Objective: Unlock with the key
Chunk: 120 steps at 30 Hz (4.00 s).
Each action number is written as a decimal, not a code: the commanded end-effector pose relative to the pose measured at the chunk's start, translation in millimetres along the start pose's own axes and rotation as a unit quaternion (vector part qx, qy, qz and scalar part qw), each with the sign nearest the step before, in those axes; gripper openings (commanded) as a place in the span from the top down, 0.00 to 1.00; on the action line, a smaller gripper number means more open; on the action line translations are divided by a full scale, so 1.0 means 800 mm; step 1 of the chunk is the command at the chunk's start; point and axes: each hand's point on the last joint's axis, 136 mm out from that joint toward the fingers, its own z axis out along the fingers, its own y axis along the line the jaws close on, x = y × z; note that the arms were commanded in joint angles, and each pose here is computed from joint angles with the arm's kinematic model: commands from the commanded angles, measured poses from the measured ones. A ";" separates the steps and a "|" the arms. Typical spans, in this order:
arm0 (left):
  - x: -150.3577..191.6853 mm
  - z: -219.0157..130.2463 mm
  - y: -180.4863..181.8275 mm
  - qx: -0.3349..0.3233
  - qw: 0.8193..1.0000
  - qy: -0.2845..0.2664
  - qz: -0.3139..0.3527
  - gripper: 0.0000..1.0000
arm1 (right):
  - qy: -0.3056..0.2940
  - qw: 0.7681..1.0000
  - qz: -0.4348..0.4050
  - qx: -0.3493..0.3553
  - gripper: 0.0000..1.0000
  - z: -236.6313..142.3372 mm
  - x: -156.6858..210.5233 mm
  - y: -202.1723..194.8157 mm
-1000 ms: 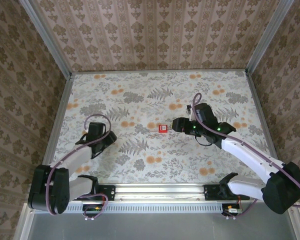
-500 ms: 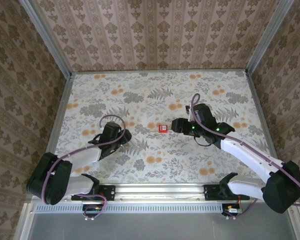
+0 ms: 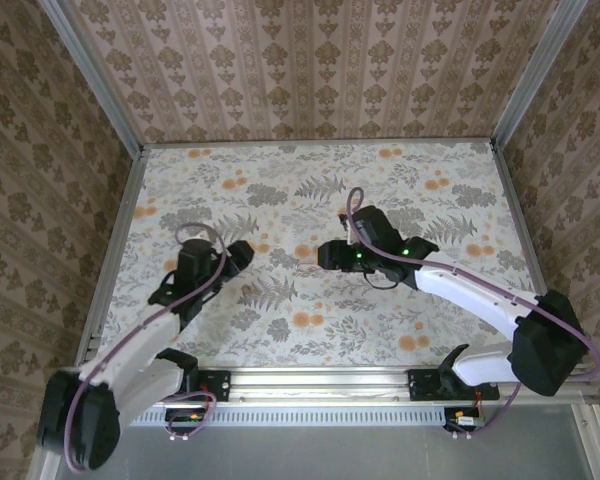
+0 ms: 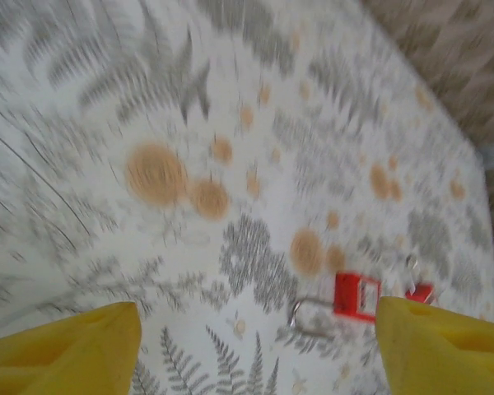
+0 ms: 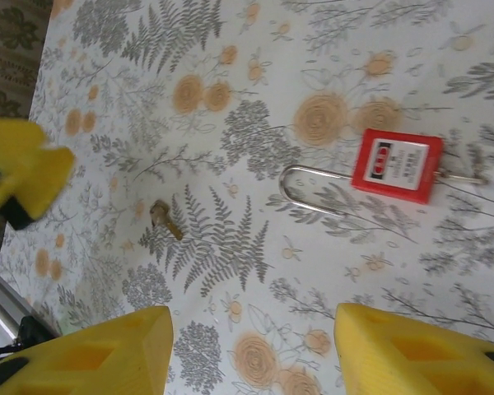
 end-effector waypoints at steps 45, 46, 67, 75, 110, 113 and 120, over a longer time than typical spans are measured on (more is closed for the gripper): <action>-0.025 -0.079 0.094 -0.095 0.992 -0.065 -0.044 0.15 | 0.118 0.992 -0.036 0.027 0.82 0.219 0.094 0.134; -0.025 -0.079 0.094 -0.094 0.992 -0.065 -0.043 0.15 | 0.122 0.991 -0.037 0.027 0.82 0.223 0.095 0.135; -0.024 -0.077 0.091 -0.086 0.994 -0.060 -0.044 0.14 | 0.145 0.987 -0.044 0.046 0.79 0.255 0.110 0.123; -0.023 -0.077 0.091 -0.084 0.994 -0.058 -0.044 0.14 | 0.150 0.987 -0.044 0.036 0.80 0.259 0.109 0.132; -0.024 -0.072 0.085 -0.070 0.995 -0.054 -0.050 0.14 | 0.132 0.985 -0.075 0.076 0.77 0.246 0.086 0.109; -0.024 -0.073 0.084 -0.069 0.995 -0.052 -0.049 0.14 | 0.141 0.985 -0.070 0.065 0.76 0.252 0.089 0.114; -0.021 -0.072 0.086 -0.071 0.995 -0.049 -0.049 0.14 | 0.158 0.984 -0.063 0.052 0.76 0.262 0.097 0.120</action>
